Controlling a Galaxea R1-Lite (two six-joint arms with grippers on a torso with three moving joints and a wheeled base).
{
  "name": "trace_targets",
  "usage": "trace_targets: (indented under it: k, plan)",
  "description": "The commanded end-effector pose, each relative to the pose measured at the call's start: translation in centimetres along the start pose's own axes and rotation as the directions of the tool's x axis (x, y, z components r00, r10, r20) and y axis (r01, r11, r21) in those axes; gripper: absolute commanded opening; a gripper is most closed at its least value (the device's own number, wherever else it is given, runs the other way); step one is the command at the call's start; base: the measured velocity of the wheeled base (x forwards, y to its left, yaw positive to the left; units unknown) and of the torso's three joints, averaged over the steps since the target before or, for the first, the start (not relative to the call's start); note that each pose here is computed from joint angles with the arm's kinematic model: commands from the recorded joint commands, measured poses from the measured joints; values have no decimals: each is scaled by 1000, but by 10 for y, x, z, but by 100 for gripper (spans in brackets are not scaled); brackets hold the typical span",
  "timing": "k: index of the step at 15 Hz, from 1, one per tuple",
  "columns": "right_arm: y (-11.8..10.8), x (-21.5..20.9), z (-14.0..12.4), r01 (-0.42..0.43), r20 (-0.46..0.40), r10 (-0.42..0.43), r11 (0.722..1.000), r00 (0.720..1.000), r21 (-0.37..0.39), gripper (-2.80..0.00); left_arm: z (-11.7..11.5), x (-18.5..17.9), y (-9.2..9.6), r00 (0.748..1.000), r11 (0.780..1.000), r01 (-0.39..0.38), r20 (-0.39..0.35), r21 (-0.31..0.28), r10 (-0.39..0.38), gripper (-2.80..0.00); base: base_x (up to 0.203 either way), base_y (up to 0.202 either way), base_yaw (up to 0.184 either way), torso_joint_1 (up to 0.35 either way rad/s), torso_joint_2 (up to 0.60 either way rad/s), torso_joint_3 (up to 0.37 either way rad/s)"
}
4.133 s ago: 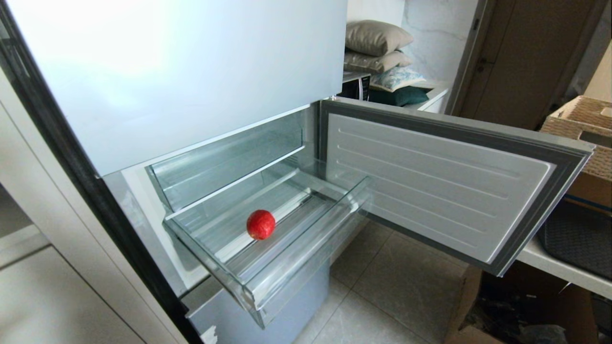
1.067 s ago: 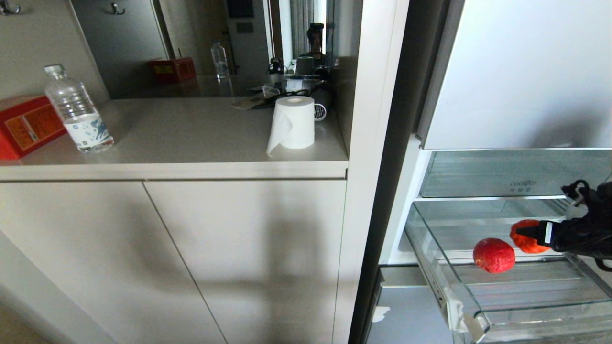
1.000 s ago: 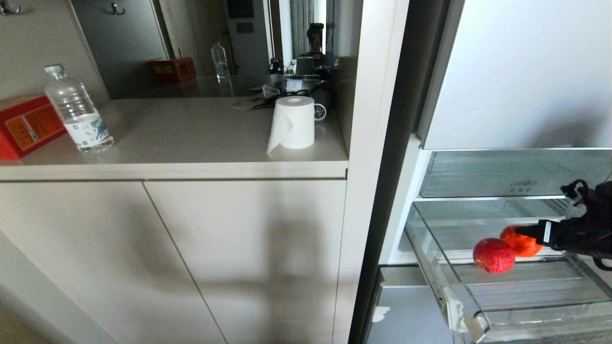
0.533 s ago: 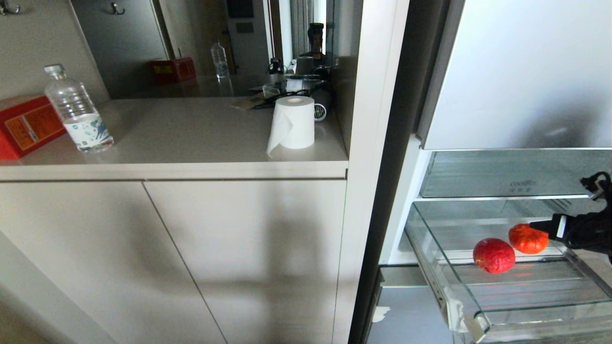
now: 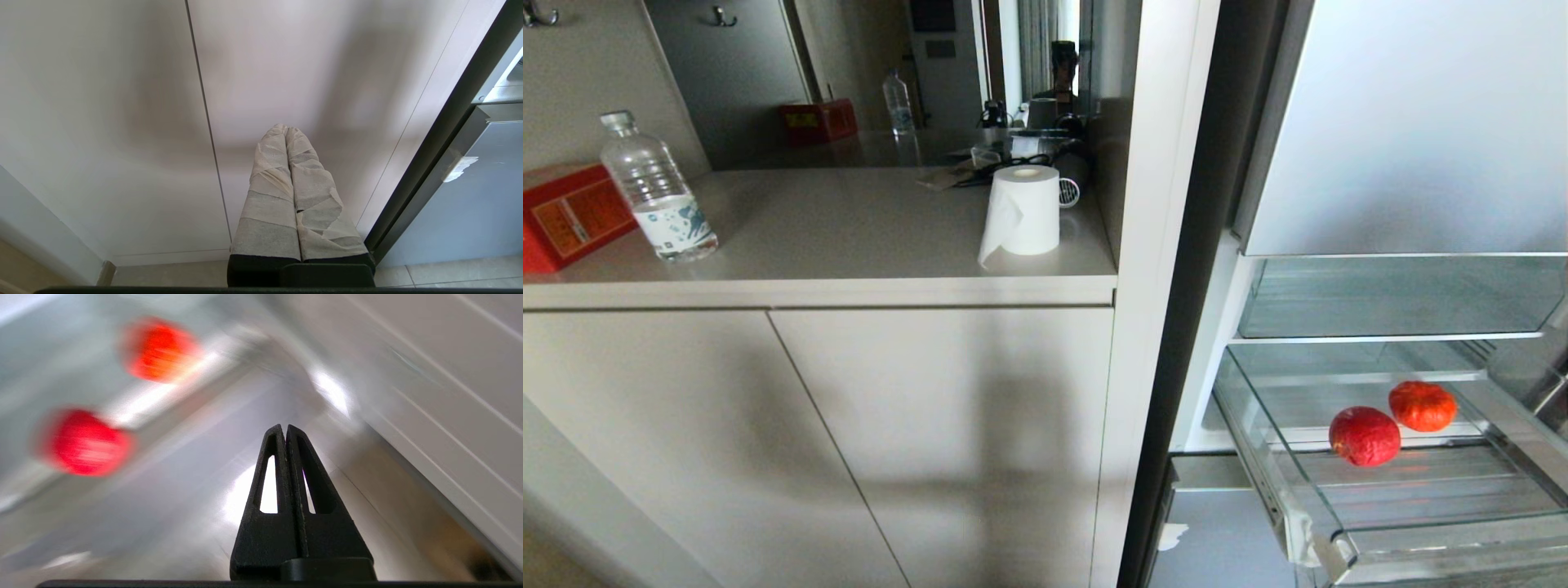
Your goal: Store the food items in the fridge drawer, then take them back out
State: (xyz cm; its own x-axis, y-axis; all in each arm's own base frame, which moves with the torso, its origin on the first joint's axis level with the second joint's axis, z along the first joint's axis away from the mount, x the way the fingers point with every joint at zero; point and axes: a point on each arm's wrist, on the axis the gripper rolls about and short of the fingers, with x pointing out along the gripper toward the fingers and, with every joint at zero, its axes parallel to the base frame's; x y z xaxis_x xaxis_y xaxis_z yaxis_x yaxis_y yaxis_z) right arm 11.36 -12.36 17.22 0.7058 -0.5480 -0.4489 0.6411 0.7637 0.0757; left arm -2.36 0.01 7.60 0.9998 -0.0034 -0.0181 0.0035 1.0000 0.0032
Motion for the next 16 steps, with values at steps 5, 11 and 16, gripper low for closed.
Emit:
trace_targets:
  k: [5, 11, 16]
  plan:
    - [-40, 3, -59, 156, -234, -129, 982, 964, 102, -280, 0, 0, 0, 1000, 1000, 0, 0, 0, 0, -280, 0, 0, 0, 0, 0, 0]
    - [-27, 50, -80, -134, -408, 156, 988, 900, 81, -280, 0, 0, 0, 1000, 1000, 0, 0, 0, 0, -280, 0, 0, 0, 0, 0, 0]
    - [28, 120, -50, -344, -437, 345, 935, 831, 84, -280, 0, 0, 0, 1000, 1000, 0, 0, 0, 0, -280, 0, 0, 0, 0, 0, 0]
